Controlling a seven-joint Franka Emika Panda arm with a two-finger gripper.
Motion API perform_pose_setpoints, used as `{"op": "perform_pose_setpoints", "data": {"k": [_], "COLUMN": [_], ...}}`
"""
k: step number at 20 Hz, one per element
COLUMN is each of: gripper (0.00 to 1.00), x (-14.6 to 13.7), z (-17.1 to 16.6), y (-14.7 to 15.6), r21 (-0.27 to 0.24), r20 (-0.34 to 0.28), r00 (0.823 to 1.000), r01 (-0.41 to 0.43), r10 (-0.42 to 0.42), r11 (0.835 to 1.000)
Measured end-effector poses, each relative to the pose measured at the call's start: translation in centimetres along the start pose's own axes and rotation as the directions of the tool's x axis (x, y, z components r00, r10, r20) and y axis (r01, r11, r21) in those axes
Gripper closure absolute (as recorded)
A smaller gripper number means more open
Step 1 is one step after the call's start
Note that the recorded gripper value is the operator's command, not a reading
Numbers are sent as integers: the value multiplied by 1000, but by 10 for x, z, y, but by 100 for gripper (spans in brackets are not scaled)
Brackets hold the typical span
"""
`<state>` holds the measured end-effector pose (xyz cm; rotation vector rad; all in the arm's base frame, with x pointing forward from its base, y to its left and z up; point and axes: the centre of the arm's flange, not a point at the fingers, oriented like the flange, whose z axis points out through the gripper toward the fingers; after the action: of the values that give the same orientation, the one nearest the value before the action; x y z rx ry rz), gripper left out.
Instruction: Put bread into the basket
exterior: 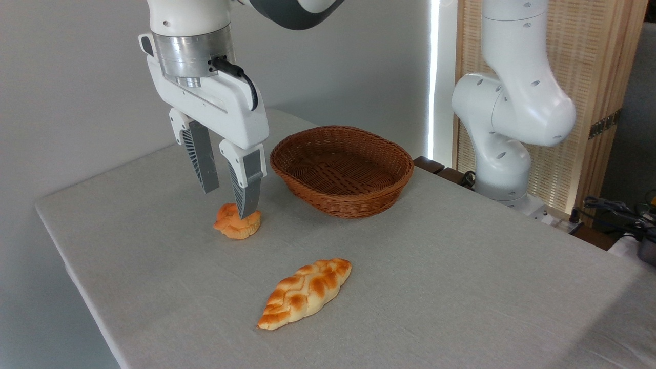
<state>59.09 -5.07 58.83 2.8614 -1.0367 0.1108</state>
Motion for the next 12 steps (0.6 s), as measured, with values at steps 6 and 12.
{"op": "perform_pose_setpoints", "data": {"k": [6, 12], "gripper": [0, 0], "x": [2, 4], "z": [-1, -1], "y": [3, 5], "r21": [-6, -17], "r20": [-6, -15], "r00": [1000, 1000], "r01": [-5, -5], "r10": [5, 5], "r11": [1000, 1000]}}
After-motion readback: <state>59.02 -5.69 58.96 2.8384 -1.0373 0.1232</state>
